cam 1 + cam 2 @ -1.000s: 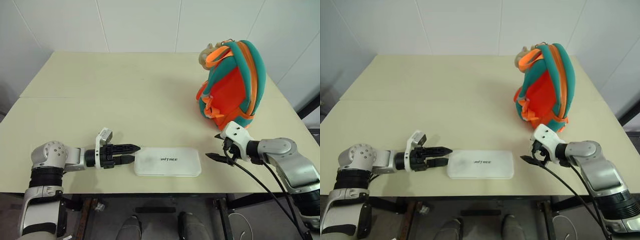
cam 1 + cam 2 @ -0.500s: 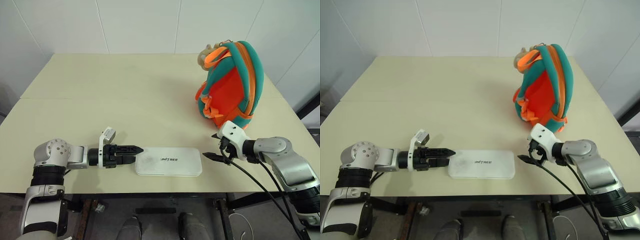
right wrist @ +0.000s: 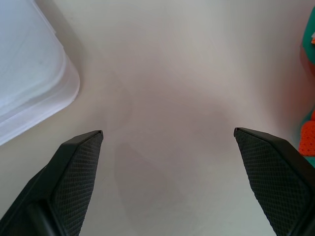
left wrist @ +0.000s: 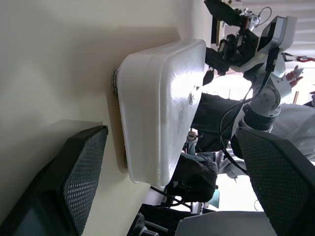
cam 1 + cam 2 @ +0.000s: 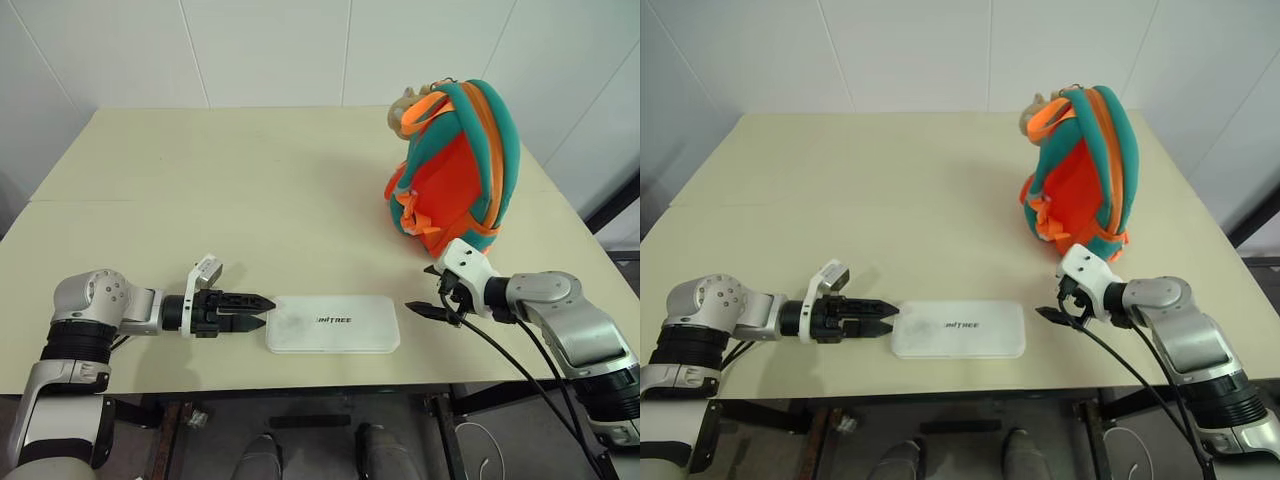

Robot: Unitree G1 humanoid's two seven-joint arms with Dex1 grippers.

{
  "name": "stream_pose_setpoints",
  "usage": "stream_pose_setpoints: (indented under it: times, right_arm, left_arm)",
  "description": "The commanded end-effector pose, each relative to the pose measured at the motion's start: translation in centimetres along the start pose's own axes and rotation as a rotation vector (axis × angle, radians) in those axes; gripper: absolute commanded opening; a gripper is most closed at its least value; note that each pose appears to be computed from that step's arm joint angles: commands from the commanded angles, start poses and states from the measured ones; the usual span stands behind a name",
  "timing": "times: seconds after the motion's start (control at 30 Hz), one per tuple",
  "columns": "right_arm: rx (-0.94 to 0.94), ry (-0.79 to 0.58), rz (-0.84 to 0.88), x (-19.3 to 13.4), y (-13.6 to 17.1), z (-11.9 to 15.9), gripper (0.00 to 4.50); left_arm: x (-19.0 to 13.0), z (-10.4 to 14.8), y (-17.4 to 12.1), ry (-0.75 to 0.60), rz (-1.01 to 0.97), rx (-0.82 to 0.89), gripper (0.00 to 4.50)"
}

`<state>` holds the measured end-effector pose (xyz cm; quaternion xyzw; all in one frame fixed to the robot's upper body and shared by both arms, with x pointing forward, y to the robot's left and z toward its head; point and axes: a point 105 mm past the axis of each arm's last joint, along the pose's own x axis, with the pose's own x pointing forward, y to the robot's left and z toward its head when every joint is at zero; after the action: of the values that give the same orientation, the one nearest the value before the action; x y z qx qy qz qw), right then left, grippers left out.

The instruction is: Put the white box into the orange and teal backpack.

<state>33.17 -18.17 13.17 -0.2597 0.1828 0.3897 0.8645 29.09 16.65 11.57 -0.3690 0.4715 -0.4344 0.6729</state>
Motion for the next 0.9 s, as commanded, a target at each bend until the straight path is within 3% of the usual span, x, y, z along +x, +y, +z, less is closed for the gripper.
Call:
stream_pose_setpoints:
  times: [0.03, 0.43, 0.83, 0.9]
  right_arm:
    - [-0.037, -0.028, -0.009, 0.0, -0.2, 1.2, 4.5]
    - [-0.036, -0.045, 0.0, 0.3, 0.3, 1.7, 4.5]
    - [-0.034, -0.049, 0.002, 0.3, 0.6, 1.7, 4.5]
    - [-0.033, -0.044, -0.002, 0.2, 0.5, 1.6, 4.5]
  left_arm:
    - [0.9, -1.7, 2.5, 0.073, 0.098, -0.078, 4.48]
    - [4.3, -1.9, 1.9, 0.145, 0.064, -0.044, 4.48]
    - [5.3, -1.7, 2.0, 0.135, 0.066, -0.026, 4.48]
    - [5.4, -1.6, 2.1, 0.128, 0.069, -0.025, 4.09]
